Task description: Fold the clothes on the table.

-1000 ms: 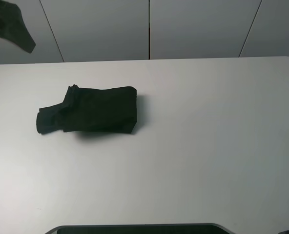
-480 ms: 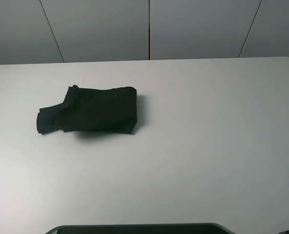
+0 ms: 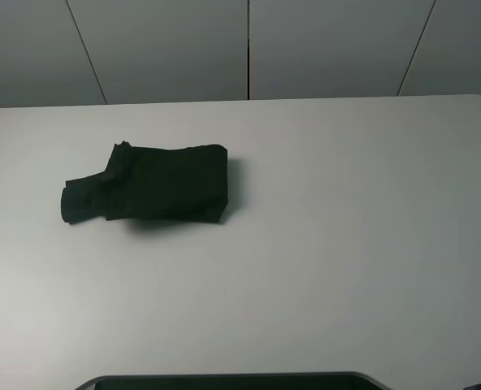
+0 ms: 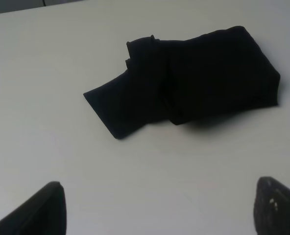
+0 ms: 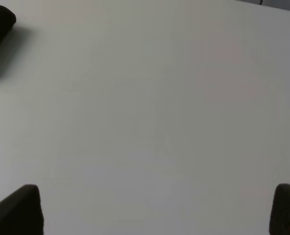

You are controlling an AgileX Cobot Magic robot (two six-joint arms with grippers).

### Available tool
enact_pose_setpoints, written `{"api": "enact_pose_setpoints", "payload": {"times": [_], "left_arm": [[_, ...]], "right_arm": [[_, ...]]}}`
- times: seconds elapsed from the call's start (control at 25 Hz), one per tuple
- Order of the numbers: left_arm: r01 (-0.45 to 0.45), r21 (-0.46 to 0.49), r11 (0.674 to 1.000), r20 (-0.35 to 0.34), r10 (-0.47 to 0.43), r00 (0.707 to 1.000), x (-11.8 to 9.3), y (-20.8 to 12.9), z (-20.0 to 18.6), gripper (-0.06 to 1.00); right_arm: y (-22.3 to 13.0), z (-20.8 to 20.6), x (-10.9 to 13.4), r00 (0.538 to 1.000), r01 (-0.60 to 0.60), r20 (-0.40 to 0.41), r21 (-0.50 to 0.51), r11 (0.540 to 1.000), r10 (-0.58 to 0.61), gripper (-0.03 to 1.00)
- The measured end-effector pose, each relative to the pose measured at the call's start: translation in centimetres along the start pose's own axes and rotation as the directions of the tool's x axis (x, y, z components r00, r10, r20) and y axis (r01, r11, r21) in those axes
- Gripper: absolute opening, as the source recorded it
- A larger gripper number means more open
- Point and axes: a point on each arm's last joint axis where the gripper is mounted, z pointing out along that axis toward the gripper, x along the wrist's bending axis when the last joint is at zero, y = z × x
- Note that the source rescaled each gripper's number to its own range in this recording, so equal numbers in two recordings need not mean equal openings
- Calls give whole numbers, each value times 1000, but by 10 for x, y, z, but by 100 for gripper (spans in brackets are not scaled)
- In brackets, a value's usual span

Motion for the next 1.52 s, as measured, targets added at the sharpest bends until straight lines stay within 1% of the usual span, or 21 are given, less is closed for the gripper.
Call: {"api": "enact_pose_setpoints", "payload": {"times": [0.2, 0.72, 0.88, 1.0, 1.08, 1.2, 1.32, 1.4, 1.52], "left_arm": [[0, -17, 1000, 1, 0, 1000, 0, -1, -2, 100], [-1, -15, 1000, -1, 1, 1000, 0, -2, -2, 100], [1, -15, 1000, 3, -1, 1000, 0, -2, -2, 100], [16, -15, 1000, 5, -16, 1000, -2, -2, -2, 100], [39, -18, 999, -24, -39, 999, -2, -2, -2, 100], [84, -28, 996, -108, -87, 990, -3, -2, -2, 100], [122, -40, 992, -181, -127, 975, -4, -2, -2, 100], [137, -46, 989, -211, -144, 967, -4, -2, -2, 100], [143, -49, 989, -222, -150, 963, -4, -2, -2, 100]], "right_arm": [[1, 8, 3, 999, -26, -30, -55, 998, 24, 100], [0, 10, 3, 999, -35, -35, -57, 998, 33, 100], [1, 10, 5, 997, -59, -57, -61, 996, 56, 100], [1, 10, 5, 997, -71, -39, -61, 996, 69, 100], [1, 10, 5, 996, -94, -5, -60, 994, 94, 100], [1, 10, 5, 991, -123, 41, -65, 990, 126, 100], [-3, 4, 6, 990, -123, 62, -116, 986, 130, 100], [-5, 2, 7, 990, -118, 64, -136, 984, 128, 100], [-5, 2, 7, 990, -117, 66, -136, 984, 127, 100]]}}
